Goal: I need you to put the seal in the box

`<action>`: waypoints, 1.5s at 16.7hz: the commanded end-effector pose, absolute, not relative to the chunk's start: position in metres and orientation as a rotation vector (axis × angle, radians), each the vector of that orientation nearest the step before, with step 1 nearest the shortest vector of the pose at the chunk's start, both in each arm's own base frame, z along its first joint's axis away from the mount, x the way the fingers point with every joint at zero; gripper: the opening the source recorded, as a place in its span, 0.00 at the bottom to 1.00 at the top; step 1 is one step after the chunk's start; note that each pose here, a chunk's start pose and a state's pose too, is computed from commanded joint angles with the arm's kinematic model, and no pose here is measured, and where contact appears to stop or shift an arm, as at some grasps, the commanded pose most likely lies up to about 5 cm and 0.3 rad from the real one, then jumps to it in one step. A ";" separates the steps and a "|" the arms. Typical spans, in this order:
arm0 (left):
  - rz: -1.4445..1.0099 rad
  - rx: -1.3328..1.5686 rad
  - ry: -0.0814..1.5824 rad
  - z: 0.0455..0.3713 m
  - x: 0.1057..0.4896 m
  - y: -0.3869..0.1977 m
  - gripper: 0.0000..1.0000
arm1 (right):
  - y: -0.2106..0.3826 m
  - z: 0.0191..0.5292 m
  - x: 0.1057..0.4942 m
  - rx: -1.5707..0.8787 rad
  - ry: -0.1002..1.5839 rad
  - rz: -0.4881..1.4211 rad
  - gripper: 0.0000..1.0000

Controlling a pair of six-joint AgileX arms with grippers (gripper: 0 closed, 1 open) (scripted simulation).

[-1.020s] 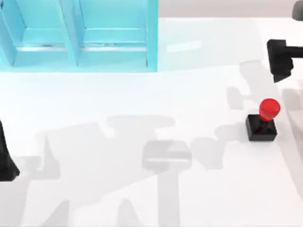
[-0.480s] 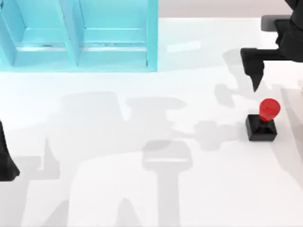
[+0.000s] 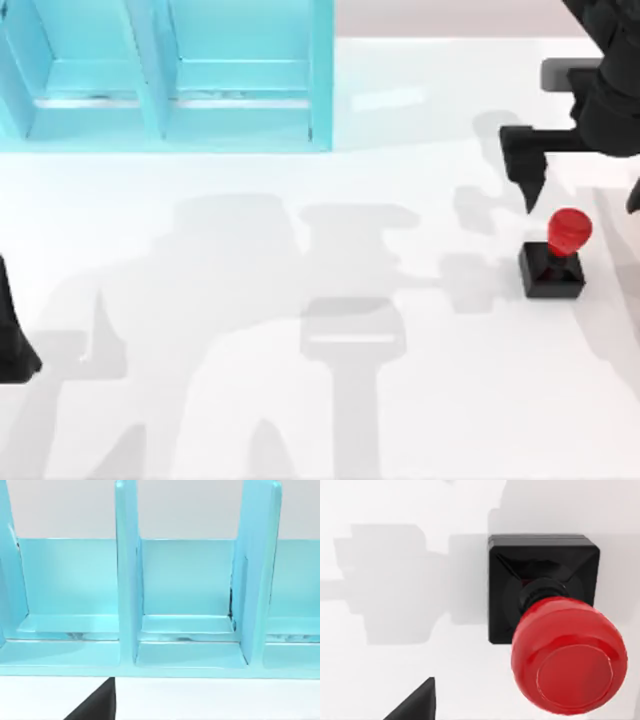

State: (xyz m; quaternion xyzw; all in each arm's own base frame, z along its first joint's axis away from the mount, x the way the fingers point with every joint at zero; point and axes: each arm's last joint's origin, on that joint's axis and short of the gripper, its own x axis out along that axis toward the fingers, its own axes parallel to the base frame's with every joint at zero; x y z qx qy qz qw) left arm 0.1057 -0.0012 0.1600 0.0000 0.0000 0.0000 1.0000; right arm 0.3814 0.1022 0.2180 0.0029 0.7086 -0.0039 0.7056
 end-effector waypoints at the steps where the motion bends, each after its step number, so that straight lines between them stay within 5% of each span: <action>1: 0.000 0.000 0.000 0.160 0.106 -0.001 1.00 | 0.102 0.206 0.382 0.008 1.570 -0.008 1.00; 11: 0.000 0.000 0.000 0.160 0.106 -0.001 1.00 | 0.102 0.150 0.378 0.008 1.571 -0.008 1.00; 24: 0.000 0.000 0.000 0.160 0.106 -0.001 1.00 | 0.102 0.150 0.378 0.008 1.571 -0.008 0.02; 25: 0.000 0.000 0.000 0.160 0.106 -0.001 1.00 | 0.102 0.150 0.378 0.008 1.571 -0.008 0.00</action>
